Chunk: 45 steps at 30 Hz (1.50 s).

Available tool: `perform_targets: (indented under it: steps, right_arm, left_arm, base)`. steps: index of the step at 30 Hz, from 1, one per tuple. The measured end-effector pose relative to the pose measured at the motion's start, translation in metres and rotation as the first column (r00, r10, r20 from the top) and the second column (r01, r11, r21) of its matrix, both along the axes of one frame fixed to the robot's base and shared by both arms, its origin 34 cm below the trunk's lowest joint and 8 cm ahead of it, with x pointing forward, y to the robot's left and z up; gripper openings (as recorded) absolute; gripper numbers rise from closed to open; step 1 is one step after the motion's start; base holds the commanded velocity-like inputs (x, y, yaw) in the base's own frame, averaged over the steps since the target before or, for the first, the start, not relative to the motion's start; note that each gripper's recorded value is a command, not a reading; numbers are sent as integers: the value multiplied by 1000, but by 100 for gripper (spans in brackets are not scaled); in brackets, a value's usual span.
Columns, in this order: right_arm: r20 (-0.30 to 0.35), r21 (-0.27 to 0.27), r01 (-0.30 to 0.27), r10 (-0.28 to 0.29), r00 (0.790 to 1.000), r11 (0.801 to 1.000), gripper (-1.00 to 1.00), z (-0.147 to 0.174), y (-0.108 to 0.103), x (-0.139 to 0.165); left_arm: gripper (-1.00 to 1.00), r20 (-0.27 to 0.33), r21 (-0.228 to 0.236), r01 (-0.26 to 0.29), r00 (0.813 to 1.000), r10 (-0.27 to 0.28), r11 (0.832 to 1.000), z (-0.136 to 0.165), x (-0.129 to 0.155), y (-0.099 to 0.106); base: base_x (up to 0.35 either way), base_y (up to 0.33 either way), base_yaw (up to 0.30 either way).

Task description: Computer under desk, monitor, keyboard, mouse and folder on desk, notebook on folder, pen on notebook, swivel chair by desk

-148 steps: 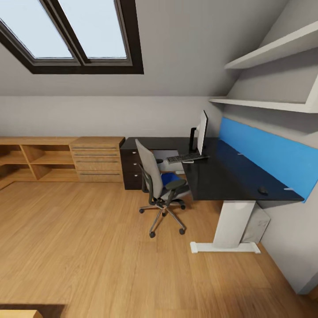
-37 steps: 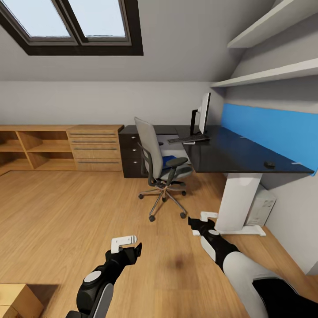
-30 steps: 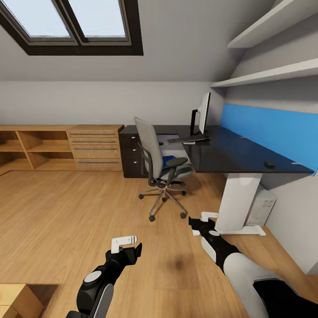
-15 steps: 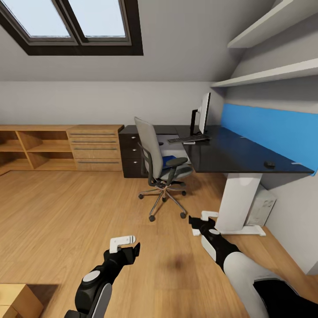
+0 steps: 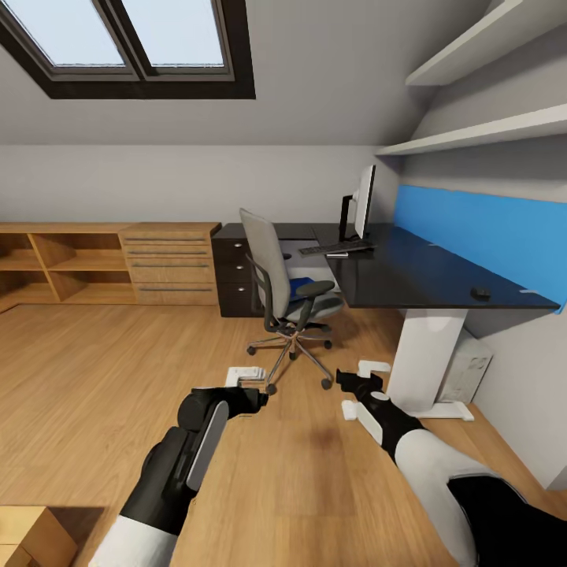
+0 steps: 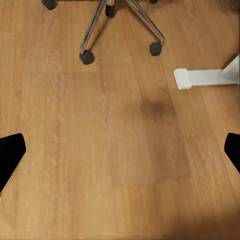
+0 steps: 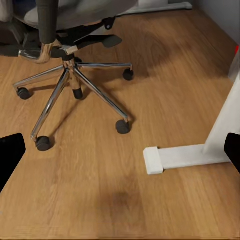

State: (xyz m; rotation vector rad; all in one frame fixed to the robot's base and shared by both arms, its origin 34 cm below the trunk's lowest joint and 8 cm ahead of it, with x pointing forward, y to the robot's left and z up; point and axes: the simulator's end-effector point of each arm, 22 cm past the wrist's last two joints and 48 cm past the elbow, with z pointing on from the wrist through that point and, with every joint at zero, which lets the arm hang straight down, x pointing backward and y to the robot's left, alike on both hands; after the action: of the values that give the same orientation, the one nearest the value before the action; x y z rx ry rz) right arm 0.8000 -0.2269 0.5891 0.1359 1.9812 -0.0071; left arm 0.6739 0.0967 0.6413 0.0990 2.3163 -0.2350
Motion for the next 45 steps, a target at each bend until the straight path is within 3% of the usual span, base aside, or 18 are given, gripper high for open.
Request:
perform_targets:
  steps: [6,11,13,17,23,36,45]
  right_arm:
    - [-7,4,-4,4,1000,1000,100,-7,6,-4]
    - [-2,7,-6,6,1000,1000,100,-6,9,-4]
    - [-1,8,-6,6,1000,1000,100,-6,9,-4]
    - [13,7,-5,5,1000,1000,100,-4,9,-3]
    - [36,5,-5,4,999,1000,100,0,10,-2]
    - [47,-1,-5,5,999,1000,100,2,8,-1]
    - [131,1,3,-4,991,1000,100,18,7,4]
  left_arm:
    - [100,128,-34,11,992,-6,999,17,0,-17]
    - [100,267,-102,16,964,12,995,39,-21,-30]
    - [100,288,-101,21,958,9,995,36,-32,-28]
    - [100,295,-61,30,955,-10,998,17,-55,-14]
    - [100,295,-27,27,955,-18,999,7,-62,2]
    - [100,293,-21,27,956,-20,999,5,-63,4]
    - [100,293,-23,25,956,-17,999,5,-63,5]
  base:
    - [0,0,0]
    - [0,0,0]
    - [0,0,0]
    - [0,0,0]
    - [123,-48,0]
    - [253,-108,0]
    - [211,75,0]
